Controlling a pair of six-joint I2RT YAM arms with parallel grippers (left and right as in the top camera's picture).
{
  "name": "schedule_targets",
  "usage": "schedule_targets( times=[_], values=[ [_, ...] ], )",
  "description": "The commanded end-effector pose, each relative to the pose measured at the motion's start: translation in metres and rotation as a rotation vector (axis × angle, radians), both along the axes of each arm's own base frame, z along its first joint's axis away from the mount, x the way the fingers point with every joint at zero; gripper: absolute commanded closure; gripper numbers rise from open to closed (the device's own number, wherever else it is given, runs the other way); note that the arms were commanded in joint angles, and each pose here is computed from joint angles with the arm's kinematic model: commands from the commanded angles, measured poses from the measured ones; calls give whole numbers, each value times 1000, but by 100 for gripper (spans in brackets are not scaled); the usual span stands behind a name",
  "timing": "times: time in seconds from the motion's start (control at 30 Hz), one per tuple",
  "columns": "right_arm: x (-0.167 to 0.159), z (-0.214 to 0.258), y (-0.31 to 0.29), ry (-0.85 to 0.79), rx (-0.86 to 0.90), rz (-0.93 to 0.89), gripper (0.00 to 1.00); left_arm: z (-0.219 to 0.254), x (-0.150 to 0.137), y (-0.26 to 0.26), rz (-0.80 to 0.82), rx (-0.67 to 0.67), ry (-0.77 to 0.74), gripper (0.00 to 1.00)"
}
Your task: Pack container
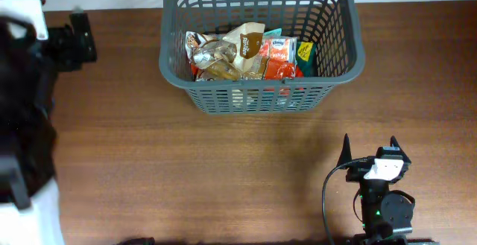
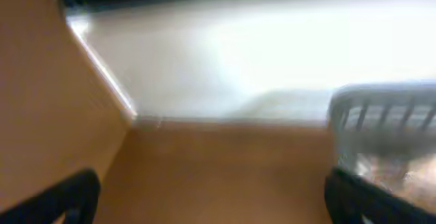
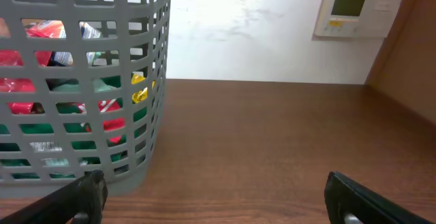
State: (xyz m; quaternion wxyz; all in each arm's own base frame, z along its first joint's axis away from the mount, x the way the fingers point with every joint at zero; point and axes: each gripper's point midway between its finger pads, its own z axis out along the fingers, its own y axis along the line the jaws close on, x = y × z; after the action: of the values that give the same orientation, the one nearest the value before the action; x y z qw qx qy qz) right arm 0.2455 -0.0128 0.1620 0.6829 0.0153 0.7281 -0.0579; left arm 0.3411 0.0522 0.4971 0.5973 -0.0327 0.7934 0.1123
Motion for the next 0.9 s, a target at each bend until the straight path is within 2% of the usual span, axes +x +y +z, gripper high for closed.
schedule_targets(
  times=[0.0, 0.1, 0.17, 0.27, 0.47, 0.67, 0.87],
  values=[
    [-1, -3, -4, 3, 1, -23, 1, -37, 3, -26, -86, -76, -78, 1],
    [-1, -3, -4, 3, 1, -23, 1, -64, -3, -38, -126, -72, -193, 1],
    [-1, -3, -4, 3, 1, -23, 1, -97, -14, -38, -107, -123, -221, 1],
    [-1, -3, -4, 3, 1, -23, 1, -156, -35, -27, -21, -222, -213, 1],
    [-1, -3, -4, 3, 1, -23, 1, -244, -73, -24, -5, -234, -205, 1],
    [-1, -3, -4, 3, 1, -23, 1, -291, -97, -22, 1, -232, -230, 1],
    [-1, -3, -4, 3, 1, -23, 1, -318, -106, -22, -2, -196, -181, 1]
  ],
)
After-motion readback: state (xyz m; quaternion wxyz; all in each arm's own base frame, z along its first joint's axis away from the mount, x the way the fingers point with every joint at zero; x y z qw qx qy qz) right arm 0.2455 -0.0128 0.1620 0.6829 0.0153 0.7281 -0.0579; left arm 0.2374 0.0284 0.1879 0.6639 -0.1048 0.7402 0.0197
